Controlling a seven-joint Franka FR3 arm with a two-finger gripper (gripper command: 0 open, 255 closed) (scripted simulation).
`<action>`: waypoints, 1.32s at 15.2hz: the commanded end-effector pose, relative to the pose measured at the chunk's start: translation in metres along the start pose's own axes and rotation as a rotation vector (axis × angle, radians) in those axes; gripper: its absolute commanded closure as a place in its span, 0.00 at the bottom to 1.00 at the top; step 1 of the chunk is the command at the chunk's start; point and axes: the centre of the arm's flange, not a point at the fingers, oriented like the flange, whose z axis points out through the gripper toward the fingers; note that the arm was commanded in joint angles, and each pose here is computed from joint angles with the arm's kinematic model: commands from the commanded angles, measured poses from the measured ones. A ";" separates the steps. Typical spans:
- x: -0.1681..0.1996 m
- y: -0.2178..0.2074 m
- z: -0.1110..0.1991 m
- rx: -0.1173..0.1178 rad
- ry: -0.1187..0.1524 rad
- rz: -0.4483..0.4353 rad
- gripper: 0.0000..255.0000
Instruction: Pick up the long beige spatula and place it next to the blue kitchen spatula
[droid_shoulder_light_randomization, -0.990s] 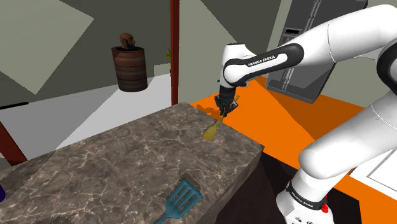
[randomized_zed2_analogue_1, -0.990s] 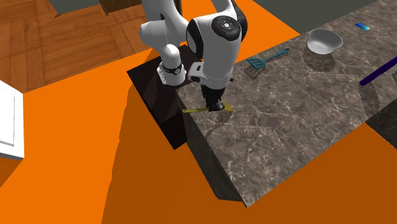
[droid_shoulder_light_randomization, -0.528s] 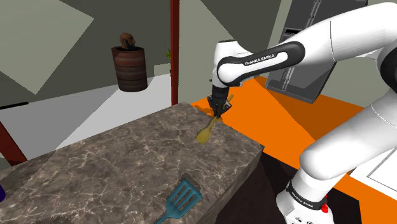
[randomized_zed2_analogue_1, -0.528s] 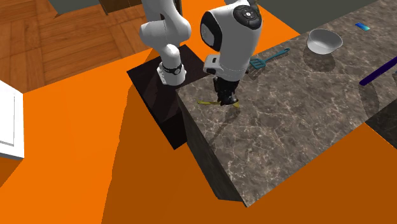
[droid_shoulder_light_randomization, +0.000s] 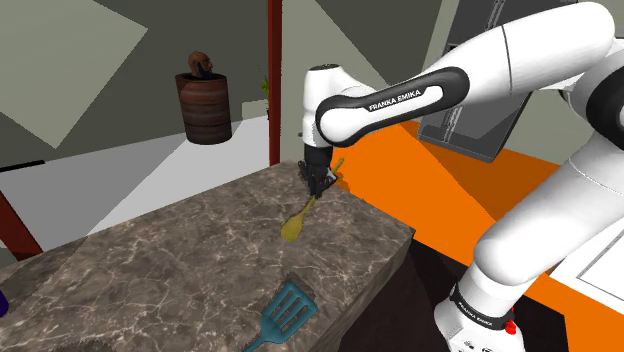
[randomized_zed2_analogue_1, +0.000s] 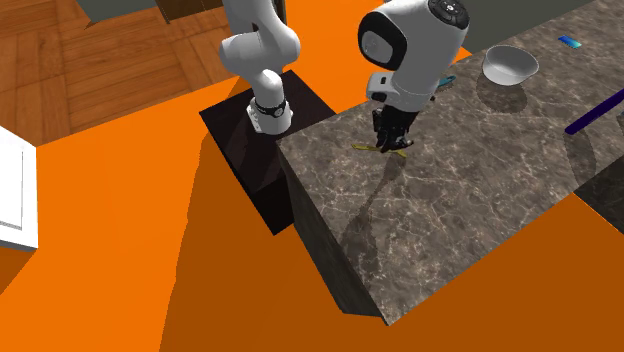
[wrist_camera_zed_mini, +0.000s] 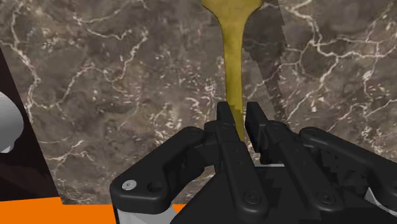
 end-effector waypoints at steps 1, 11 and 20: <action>-0.024 -0.002 -0.003 0.000 0.000 0.002 1.00; -0.155 -0.015 -0.009 0.000 0.000 0.002 1.00; -0.257 -0.024 -0.004 0.000 0.000 0.002 1.00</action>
